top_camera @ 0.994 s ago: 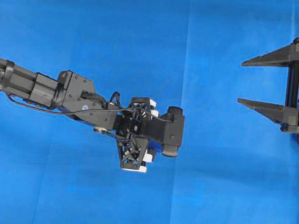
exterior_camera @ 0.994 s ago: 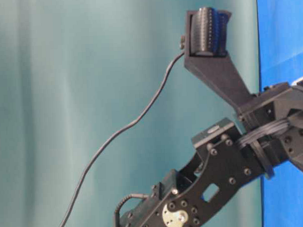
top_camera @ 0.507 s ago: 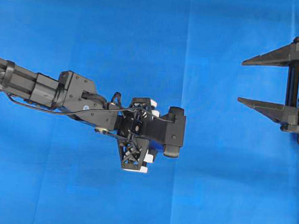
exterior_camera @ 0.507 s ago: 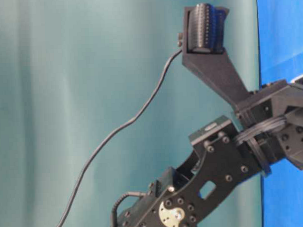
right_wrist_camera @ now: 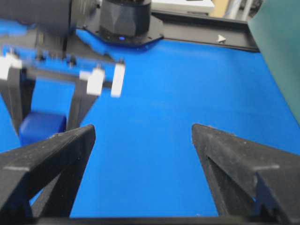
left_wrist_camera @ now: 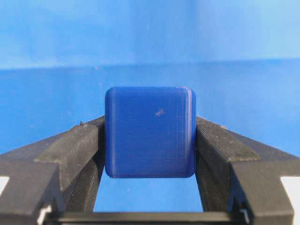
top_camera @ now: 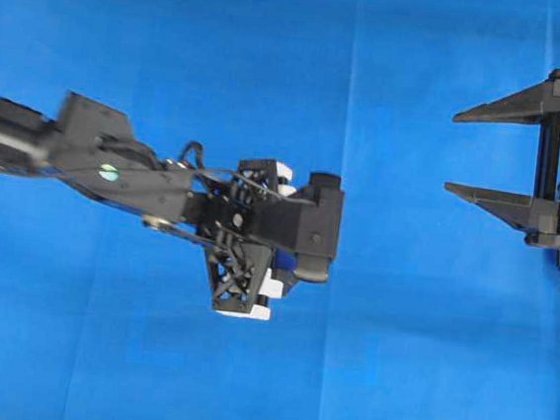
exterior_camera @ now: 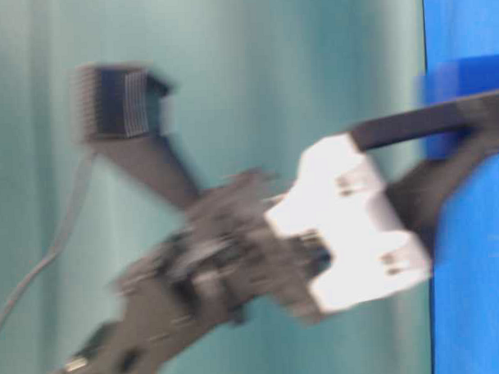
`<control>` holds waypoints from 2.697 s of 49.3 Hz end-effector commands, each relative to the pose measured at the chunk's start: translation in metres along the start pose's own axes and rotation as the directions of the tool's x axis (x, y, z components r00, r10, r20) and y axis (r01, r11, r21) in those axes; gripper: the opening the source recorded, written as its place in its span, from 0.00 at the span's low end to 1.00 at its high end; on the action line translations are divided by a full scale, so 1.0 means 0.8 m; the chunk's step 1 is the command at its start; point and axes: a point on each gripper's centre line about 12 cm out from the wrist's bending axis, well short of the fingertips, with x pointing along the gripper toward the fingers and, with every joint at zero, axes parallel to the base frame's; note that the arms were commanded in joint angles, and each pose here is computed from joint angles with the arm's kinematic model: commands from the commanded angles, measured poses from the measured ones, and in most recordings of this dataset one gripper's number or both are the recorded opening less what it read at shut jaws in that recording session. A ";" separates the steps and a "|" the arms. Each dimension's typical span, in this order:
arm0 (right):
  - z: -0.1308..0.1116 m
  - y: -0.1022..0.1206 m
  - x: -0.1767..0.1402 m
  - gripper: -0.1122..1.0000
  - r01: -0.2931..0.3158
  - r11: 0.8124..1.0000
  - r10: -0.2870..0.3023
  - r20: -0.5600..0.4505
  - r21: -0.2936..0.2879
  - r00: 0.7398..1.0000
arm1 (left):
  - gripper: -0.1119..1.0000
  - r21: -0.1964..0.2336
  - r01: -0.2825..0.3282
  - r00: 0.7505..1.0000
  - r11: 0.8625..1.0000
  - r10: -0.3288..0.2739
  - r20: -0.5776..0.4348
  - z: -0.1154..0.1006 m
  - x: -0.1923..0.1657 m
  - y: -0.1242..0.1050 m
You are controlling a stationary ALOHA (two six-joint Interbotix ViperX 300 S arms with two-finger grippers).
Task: Handover the blue block to the right arm after grasping it with the left arm, then place it in the designated position.
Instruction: 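Close the left gripper on the blue cube and lift it, then carry the cube back toward the left side, raised upright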
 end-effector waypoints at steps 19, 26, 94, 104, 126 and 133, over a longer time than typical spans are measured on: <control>0.010 -0.001 0.003 0.97 0.003 1.000 -0.003 0.020 0.002 1.000 | 0.54 -0.005 -0.009 0.992 1.000 0.010 0.128 0.060 -0.104 0.008; 0.010 -0.001 0.003 0.97 0.003 1.000 -0.003 0.020 0.002 1.000 | 0.54 0.001 -0.013 0.991 1.000 0.012 0.135 0.067 -0.116 0.007; 0.010 -0.001 0.003 0.97 0.003 1.000 -0.003 0.020 0.002 1.000 | 0.54 -0.006 -0.019 0.988 1.000 0.020 0.150 0.069 -0.124 0.013; 0.011 0.000 0.003 0.97 0.002 1.000 -0.002 0.023 0.000 1.000 | 0.54 -0.005 -0.015 0.982 1.000 0.016 0.190 0.066 -0.128 0.013; 0.014 0.000 0.003 0.97 0.002 1.000 -0.001 0.032 -0.004 0.999 | 0.54 0.043 -0.015 0.852 0.999 -0.010 0.524 0.026 -0.174 0.021; 0.016 0.000 0.003 0.97 0.001 1.000 -0.001 0.037 -0.006 0.999 | 0.54 0.066 -0.031 0.770 0.997 -0.019 0.638 0.006 -0.192 0.024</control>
